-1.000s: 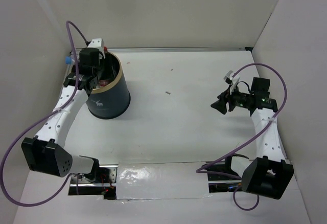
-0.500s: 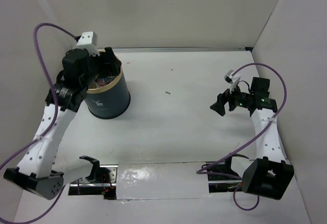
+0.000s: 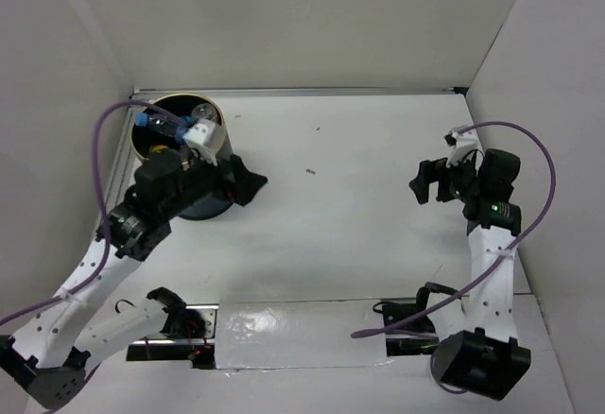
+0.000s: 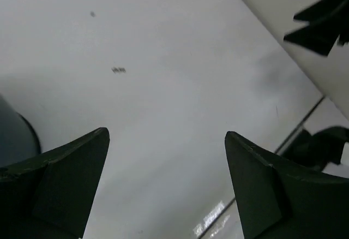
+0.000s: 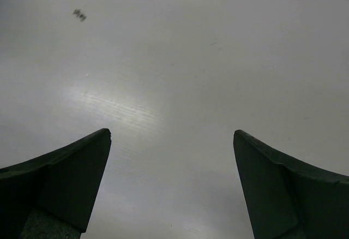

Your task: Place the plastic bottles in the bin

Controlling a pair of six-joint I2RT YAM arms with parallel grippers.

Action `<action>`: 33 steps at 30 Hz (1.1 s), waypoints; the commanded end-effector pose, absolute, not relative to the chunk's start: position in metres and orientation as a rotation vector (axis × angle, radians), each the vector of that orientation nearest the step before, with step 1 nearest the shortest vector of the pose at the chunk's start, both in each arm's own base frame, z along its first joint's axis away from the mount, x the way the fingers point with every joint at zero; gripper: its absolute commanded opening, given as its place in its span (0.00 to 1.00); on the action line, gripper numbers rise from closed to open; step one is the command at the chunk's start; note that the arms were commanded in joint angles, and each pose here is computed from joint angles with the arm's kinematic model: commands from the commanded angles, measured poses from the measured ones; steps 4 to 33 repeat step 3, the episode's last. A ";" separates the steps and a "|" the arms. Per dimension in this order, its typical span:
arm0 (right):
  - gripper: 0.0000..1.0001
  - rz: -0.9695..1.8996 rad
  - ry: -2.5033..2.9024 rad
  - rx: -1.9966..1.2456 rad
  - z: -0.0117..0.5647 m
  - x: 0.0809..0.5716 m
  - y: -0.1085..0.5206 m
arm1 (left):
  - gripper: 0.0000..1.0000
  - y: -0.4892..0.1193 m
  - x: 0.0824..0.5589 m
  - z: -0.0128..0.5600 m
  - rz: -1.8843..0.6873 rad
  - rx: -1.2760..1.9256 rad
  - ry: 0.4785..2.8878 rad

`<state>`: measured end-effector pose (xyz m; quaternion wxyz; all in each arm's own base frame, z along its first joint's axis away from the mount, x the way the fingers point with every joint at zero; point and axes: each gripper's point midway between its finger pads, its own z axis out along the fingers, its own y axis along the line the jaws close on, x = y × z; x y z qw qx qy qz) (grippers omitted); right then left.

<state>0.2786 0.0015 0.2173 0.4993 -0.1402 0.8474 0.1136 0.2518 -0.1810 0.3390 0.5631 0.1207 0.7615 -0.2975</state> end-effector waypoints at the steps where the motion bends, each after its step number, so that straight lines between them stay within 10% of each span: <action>1: 1.00 0.080 1.966 -0.136 0.238 0.283 -0.029 | 1.00 -0.229 0.229 0.320 -0.895 0.417 1.763; 33: 1.00 0.054 1.942 -0.096 0.241 0.280 -0.032 | 1.00 -0.235 0.230 0.314 -0.884 0.413 1.749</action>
